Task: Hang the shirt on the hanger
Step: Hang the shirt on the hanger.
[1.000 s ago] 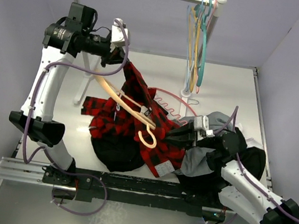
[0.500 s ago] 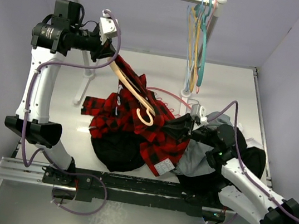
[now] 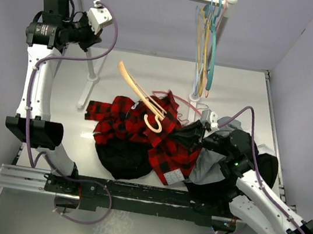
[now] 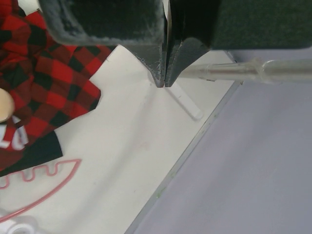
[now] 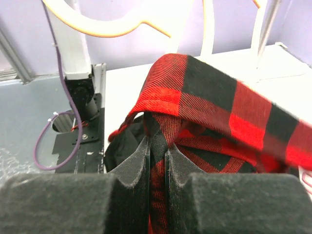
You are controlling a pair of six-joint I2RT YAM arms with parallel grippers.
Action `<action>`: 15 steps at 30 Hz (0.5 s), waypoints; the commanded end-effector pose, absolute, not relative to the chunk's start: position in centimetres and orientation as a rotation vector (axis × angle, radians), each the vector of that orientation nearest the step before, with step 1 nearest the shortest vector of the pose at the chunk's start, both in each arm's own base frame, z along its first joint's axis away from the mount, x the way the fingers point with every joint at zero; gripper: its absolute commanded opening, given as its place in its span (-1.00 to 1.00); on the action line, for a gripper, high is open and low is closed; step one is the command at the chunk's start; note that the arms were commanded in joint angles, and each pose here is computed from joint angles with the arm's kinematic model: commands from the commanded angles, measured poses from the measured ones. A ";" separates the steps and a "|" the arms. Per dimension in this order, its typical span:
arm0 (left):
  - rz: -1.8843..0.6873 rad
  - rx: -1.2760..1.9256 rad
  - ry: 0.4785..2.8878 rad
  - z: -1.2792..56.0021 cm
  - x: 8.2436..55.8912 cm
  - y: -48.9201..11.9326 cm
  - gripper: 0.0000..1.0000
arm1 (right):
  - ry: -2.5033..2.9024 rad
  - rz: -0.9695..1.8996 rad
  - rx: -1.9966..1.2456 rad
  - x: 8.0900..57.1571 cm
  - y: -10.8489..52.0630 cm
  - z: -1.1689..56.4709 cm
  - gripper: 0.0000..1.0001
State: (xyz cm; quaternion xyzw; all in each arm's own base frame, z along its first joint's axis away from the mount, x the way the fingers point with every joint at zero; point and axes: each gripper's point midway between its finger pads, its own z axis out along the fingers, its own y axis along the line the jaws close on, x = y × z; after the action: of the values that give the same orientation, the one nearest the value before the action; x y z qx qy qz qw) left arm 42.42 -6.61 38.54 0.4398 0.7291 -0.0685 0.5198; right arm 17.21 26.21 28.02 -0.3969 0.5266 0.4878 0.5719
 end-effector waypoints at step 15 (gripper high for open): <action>-0.808 1.166 1.535 38.2 37.0 -13.2 -0.47 | 1.008 1.201 -1.147 13.3 26.3 29.6 -1.00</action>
State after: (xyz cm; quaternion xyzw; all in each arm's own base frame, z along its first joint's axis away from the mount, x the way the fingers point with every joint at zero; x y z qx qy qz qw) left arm 41.05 -10.41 34.44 0.4622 0.7076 -0.2400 0.4776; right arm 13.14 26.31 28.06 -0.4730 0.4604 0.5268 0.5356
